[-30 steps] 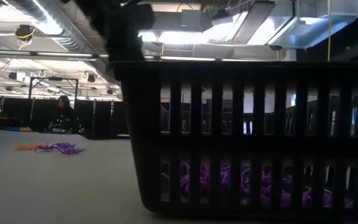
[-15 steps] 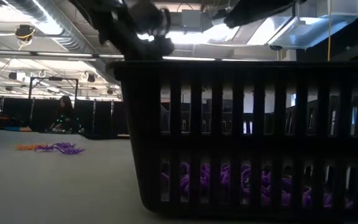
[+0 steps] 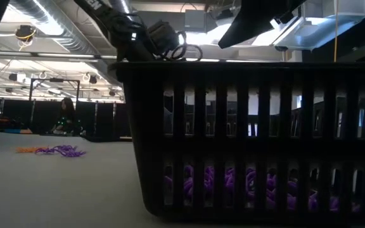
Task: Sort Halloween decoration
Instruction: Put the green skeleton toy into the top black bin, then put the violet spider toy into the bottom black bin
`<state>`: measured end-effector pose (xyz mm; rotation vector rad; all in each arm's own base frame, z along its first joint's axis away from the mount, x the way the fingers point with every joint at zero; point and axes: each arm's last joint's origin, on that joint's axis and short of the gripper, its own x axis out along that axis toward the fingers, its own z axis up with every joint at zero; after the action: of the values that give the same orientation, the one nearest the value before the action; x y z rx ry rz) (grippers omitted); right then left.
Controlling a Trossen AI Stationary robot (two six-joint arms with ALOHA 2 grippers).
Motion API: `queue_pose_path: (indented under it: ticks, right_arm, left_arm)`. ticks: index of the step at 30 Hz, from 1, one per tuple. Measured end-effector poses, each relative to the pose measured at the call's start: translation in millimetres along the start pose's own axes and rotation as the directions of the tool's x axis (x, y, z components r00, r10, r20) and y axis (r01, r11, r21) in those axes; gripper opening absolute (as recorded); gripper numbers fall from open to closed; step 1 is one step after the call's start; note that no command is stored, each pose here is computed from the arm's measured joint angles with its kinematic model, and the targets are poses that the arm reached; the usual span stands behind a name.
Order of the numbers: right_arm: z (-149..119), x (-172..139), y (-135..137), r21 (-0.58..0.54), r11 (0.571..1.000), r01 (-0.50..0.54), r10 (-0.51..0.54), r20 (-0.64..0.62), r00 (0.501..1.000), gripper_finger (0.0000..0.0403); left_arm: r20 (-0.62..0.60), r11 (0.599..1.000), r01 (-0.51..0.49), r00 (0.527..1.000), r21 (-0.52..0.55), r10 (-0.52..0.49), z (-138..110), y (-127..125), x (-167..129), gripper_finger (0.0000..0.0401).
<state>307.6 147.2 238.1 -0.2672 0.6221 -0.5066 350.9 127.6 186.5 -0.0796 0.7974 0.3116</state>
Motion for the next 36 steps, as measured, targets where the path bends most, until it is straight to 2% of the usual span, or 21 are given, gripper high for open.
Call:
queue_pose_path:
  ticks: [4,9,12,18,23,27,32,36]
  right_arm:
    - [0,-1,0,0.001,1.000,-0.002,0.002,0.001,1.000,0.0124]
    - [0,-1,2,0.014,0.999,-0.034,0.034,-0.009,0.999,0.0124]
    - [0,-1,2,0.016,0.999,-0.047,0.048,-0.014,0.999,0.0124]
    - [0,-1,3,0.020,0.998,-0.065,0.065,-0.017,0.998,0.0124]
    - [1,-1,3,0.030,0.997,-0.072,0.073,-0.011,0.997,0.0124]
    - [4,-1,4,0.049,0.996,-0.080,0.080,0.013,0.997,0.0124]
    - [8,1,3,0.049,0.995,-0.081,0.080,0.032,0.996,0.0124]
    - [9,4,1,0.045,0.996,-0.075,0.074,0.032,0.997,0.0124]
  left_arm:
    - [-0.056,0.999,-0.011,0.998,0.031,0.013,4,0,-15,0.0148]
    - [-0.255,0.997,-0.040,0.966,0.062,0.055,1,1,-62,0.0149]
    - [-0.341,0.998,-0.040,0.938,0.057,0.057,-12,-2,-93,0.0146]
    - [-0.367,0.999,-0.050,0.929,-0.011,0.043,-62,-13,-122,0.0145]
    - [-0.415,0.996,-0.061,0.909,-0.066,0.028,-115,-24,-121,0.0145]
    - [-0.476,0.994,-0.069,0.879,-0.081,0.022,-147,-30,-114,0.0145]
    - [-0.473,0.990,-0.081,0.881,-0.116,0.017,-160,-34,-108,0.0145]
    - [-0.474,0.974,-0.123,0.880,-0.190,0.019,-163,-34,-107,0.0145]
